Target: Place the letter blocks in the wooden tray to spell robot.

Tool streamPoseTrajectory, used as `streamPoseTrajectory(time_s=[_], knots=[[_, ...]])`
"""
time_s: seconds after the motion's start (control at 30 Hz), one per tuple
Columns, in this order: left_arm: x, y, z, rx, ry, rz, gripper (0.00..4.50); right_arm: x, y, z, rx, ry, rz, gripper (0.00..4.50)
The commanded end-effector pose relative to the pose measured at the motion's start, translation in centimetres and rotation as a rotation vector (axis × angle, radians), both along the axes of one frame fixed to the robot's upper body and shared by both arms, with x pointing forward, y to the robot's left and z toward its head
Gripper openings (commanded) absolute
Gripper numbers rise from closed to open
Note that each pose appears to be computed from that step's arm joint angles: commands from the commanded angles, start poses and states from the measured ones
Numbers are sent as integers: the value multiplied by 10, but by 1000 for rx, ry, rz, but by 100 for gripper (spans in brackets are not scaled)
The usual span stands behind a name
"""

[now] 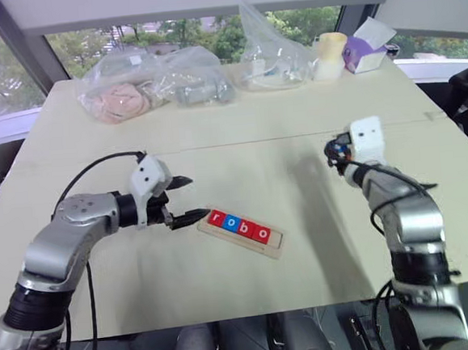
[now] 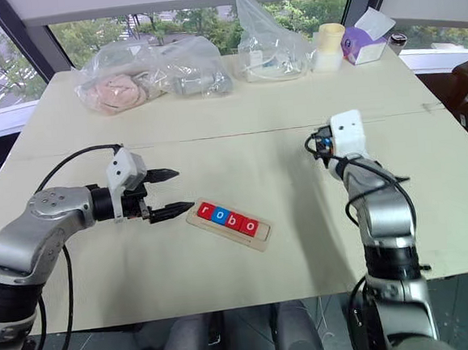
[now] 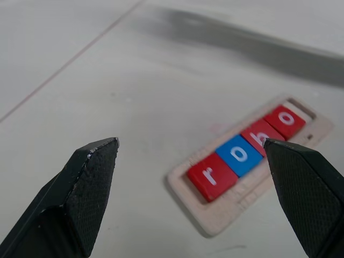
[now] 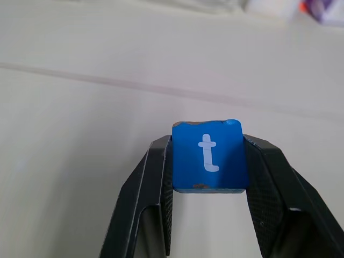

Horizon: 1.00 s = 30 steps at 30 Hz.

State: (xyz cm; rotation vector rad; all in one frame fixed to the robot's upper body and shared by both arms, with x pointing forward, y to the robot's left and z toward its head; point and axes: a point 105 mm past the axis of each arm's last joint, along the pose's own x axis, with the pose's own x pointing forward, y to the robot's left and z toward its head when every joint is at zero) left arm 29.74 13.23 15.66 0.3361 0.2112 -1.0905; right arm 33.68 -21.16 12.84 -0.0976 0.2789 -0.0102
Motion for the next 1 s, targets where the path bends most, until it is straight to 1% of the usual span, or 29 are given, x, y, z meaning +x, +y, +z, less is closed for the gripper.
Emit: streamPoseTrajectory(time_s=[0.03,0.1,0.2,0.4,0.43,0.47,0.5,0.57,0.6,0.63,0.67,0.7,0.73,0.77,0.83,0.87,0.9,1.0], knots=[[5,-6,11,1,-55,-40,450,-36,16,2,86,43,-55,122],[7,-8,10,0,-53,-48,450,-47,23,-2,125,70,-78,122],[7,-14,7,-15,-39,-72,450,-64,35,-20,164,144,-119,122],[8,-14,5,-12,-35,-79,450,-73,49,-34,213,221,-121,122],[8,-13,5,-11,-35,-78,450,-73,51,-35,226,226,-116,227],[9,-13,5,-11,-35,-77,450,-72,50,-36,234,233,-119,262],[9,-13,5,-10,-36,-77,450,-71,46,-35,217,233,-127,308],[8,-13,5,-10,-35,-78,450,-69,40,-32,185,222,-132,413],[8,-12,5,-10,-34,-77,450,-67,35,-28,172,202,-136,447],[7,-12,5,-9,-33,-77,450,-64,31,-22,162,174,-136,447],[6,-11,4,-4,-29,-79,450,-58,25,-11,119,112,-115,447],[4,-10,3,0,-19,-87,450,-49,16,9,47,9,-73,447],[2,-9,3,3,-10,-96,450,-40,10,27,6,-81,-23,447],[0,-8,3,8,2,-112,450,-34,13,40,26,-138,86,447],[-6,-7,2,21,23,-156,450,-33,24,51,59,-184,348,447],[-10,-7,2,31,32,-183,450,-38,27,49,44,-172,484,447],[-13,-7,3,39,39,-205,450,-43,26,45,16,-151,574,447],[-26,-6,5,95,45,-299,450,-59,12,19,-116,-33,771,447]])
